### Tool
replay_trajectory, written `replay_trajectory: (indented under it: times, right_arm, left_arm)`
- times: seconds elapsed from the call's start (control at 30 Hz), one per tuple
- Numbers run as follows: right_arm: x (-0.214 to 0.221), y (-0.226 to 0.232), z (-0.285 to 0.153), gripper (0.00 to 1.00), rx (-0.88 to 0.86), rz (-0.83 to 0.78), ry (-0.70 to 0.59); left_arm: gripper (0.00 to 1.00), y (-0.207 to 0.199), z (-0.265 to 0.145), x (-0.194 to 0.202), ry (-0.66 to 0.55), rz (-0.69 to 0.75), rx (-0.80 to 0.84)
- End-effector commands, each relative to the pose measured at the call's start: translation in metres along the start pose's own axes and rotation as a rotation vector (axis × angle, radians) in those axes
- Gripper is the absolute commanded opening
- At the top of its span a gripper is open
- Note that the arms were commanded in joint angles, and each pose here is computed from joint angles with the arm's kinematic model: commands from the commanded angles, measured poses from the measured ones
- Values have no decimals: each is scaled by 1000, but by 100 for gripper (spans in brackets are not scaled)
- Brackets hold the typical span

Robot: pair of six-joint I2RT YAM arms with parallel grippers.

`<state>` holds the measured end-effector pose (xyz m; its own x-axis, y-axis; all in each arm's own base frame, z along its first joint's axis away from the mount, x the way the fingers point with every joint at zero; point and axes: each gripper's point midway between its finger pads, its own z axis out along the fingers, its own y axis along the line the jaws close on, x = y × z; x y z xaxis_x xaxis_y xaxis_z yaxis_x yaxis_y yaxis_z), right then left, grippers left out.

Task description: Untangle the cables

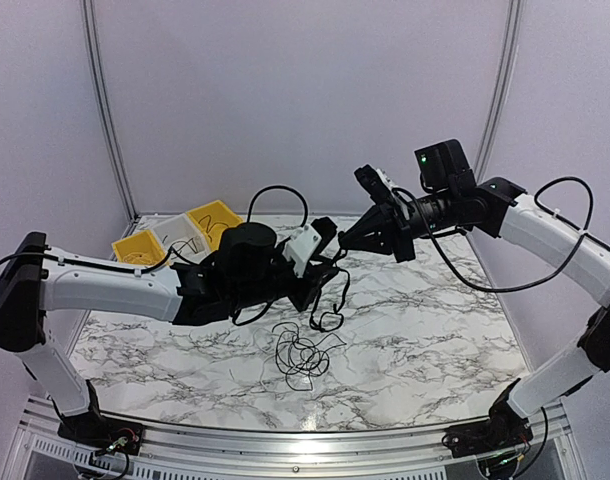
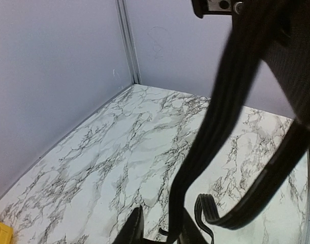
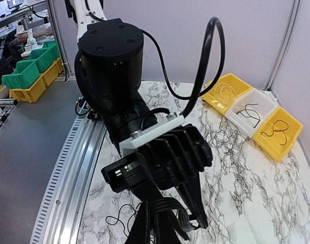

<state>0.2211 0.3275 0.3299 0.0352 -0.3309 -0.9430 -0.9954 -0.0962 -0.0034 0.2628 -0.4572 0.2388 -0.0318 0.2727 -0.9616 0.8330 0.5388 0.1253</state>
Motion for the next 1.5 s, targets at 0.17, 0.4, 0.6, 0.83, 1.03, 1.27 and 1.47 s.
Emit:
replay_trajectory:
  times: [0.17,0.4,0.6,0.83,1.03,1.27,1.47]
  right_arm:
    - [4,12,-6,0,-16,-37,12]
    - [30,-5,-19,29,83,-35,63]
    - [68,-29,-23,37,144,19,84]
    - [126,-50,-24,41,216,140,105]
    - [139,-60,-18,41,219,179,139]
    - [143,-59,-15,42,204,188,140]
    - [156,-54,5,42,155,204,180]
  left_arm:
    - [0,47,-5,-12,-29,-57,-240]
    - [0,83,-37,-25,-66,-103,-405]
    - [0,132,-78,-48,-107,-153,-518]
    - [0,197,-126,-86,-115,-253,-618]
    - [0,243,-160,-110,-98,-271,-729]
    - [0,277,-186,-137,-152,-399,-747]
    - [0,282,-179,-138,-155,-414,-740]
